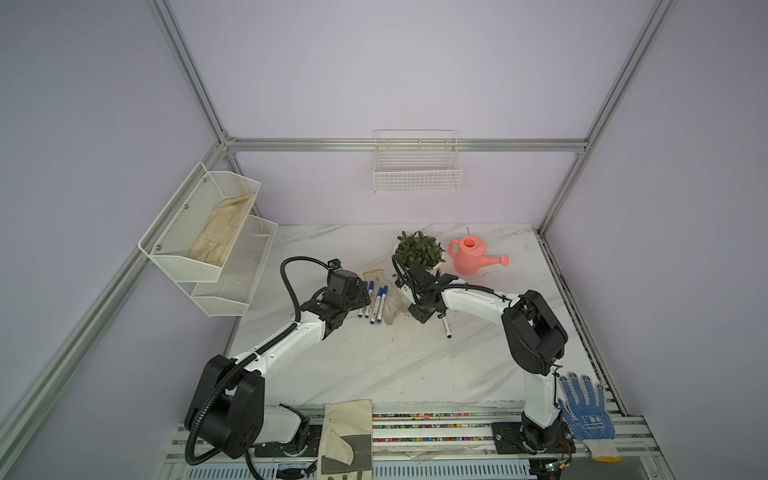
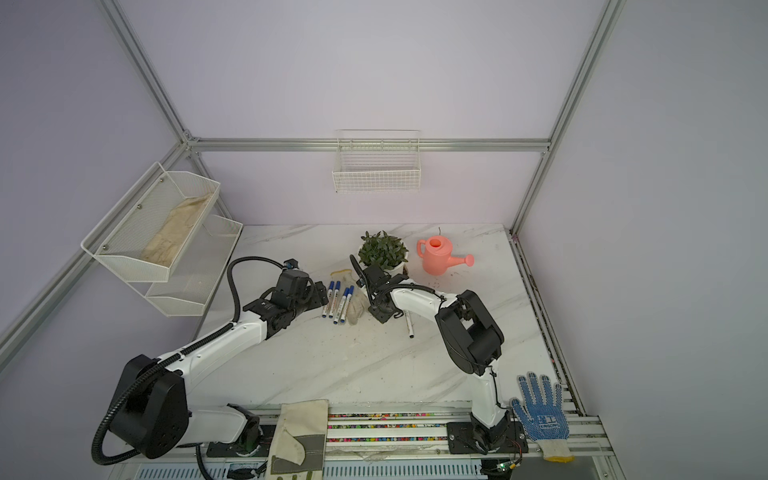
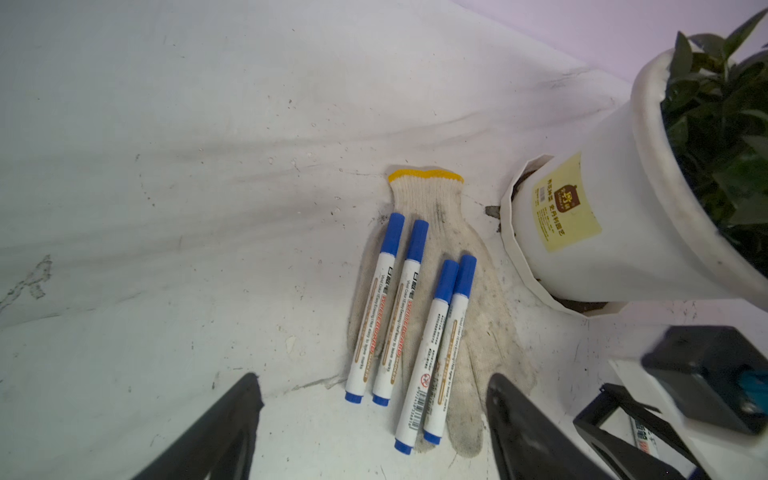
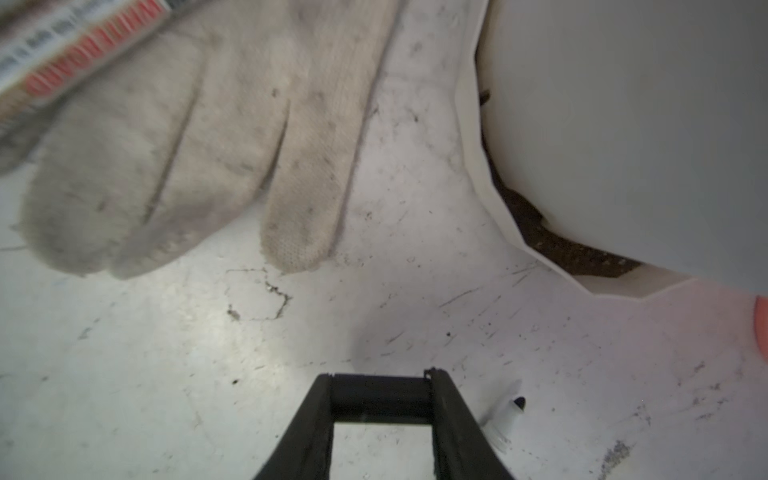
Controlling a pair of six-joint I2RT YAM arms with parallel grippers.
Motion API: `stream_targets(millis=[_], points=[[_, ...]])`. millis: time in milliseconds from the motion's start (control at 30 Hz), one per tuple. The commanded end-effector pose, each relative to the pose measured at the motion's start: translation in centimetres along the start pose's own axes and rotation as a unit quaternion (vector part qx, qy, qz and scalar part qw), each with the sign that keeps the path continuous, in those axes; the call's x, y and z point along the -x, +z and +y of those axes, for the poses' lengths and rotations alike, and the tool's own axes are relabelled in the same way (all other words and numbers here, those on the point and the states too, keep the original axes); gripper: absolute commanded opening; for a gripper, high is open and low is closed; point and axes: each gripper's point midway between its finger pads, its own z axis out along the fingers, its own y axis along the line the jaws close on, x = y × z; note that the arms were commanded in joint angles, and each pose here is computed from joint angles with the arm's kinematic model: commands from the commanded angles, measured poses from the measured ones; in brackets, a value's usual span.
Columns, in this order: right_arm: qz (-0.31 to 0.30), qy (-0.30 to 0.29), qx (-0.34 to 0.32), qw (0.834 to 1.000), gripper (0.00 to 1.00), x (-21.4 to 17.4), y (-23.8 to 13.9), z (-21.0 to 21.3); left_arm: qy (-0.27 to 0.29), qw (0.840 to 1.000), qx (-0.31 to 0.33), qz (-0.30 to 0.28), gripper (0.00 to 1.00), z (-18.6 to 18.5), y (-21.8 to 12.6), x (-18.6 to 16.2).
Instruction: Insert the pens into the pen caps
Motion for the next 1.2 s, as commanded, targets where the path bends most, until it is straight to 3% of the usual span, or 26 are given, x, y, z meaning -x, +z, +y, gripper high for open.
stream_targets(millis=[0, 300, 433, 633, 867, 1167], points=[[0.005, 0.017, -0.045, 0.999, 0.39, 0.0, 0.8, -1.3, 0.004, 0.999, -0.026, -0.03, 0.84, -1.9, -0.6, 2.3], [-0.015, 0.07, -0.077, 0.995, 0.59, 0.7, -0.5, -3.1, 0.018, 0.999, -0.043, -0.02, 0.84, -3.3, -0.4, 2.0], [-0.035, 0.117, -0.067, 0.99, 0.61, 0.6, -2.6, -3.8, 0.03, 0.999, -0.044, 0.001, 0.84, -3.6, 0.8, 0.9], [-0.04, 0.214, -0.041, 0.975, 0.6, -2.9, -3.9, -5.4, 0.042, 0.997, -0.057, 0.009, 0.84, -4.4, 1.2, 0.7], [-0.021, 0.27, 0.027, 0.962, 0.51, -5.1, -1.9, -4.6, 0.067, 0.994, -0.085, 0.021, 0.83, -6.0, 1.7, 0.4], [-0.005, 0.279, 0.067, 0.958, 0.29, -5.7, 0.5, -2.8, 0.077, 0.992, -0.094, 0.026, 0.83, -6.8, 1.7, 0.0]])
